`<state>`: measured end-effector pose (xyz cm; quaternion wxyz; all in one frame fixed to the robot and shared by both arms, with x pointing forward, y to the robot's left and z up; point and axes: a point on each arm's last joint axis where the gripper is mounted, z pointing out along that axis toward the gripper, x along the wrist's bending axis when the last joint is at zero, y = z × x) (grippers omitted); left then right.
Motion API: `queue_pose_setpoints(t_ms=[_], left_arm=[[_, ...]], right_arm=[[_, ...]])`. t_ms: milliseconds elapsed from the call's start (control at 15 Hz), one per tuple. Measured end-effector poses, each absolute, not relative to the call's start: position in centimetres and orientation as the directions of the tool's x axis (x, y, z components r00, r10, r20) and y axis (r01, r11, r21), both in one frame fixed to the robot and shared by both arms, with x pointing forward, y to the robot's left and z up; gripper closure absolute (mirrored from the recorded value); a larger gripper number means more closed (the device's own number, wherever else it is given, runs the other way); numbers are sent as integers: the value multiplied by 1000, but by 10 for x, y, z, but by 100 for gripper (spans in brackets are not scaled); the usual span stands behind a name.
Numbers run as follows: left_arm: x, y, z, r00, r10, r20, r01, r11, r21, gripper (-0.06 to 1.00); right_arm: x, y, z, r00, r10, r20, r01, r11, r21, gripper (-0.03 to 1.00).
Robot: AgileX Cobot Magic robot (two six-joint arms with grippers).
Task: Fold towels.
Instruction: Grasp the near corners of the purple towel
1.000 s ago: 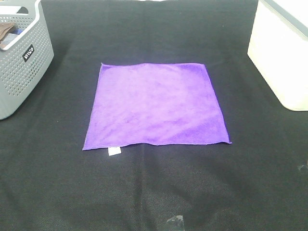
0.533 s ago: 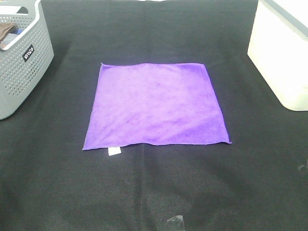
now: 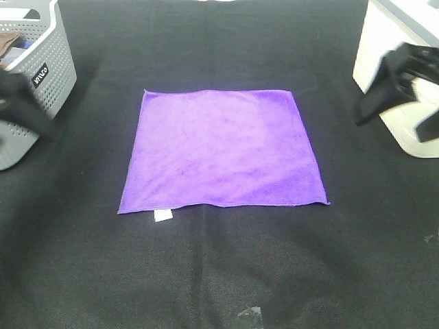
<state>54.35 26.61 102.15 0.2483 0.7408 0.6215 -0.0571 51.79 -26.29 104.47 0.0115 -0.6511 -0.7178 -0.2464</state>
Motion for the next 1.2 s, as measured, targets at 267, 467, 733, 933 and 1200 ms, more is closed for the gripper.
queue_pose_setpoints(t_ms=[267, 467, 733, 933, 1200], left_arm=[[583, 238, 995, 251, 862, -441, 955, -146, 258, -5], [588, 223, 978, 224, 859, -460, 966, -135, 218, -5], [610, 221, 938, 129, 882, -454, 985, -61, 162, -5], [617, 220, 910, 93, 884, -459, 993, -51, 102, -5], [619, 221, 899, 78, 890, -450, 995, -41, 93, -4]], right_arm=[[543, -262, 1019, -115, 924, 364, 965, 16, 262, 1], [555, -261, 991, -87, 921, 379, 981, 13, 194, 1], [581, -259, 951, -77, 912, 403, 989, 17, 150, 1], [596, -257, 927, -62, 902, 428, 993, 13, 117, 1], [602, -256, 907, -61, 900, 432, 994, 15, 109, 1]])
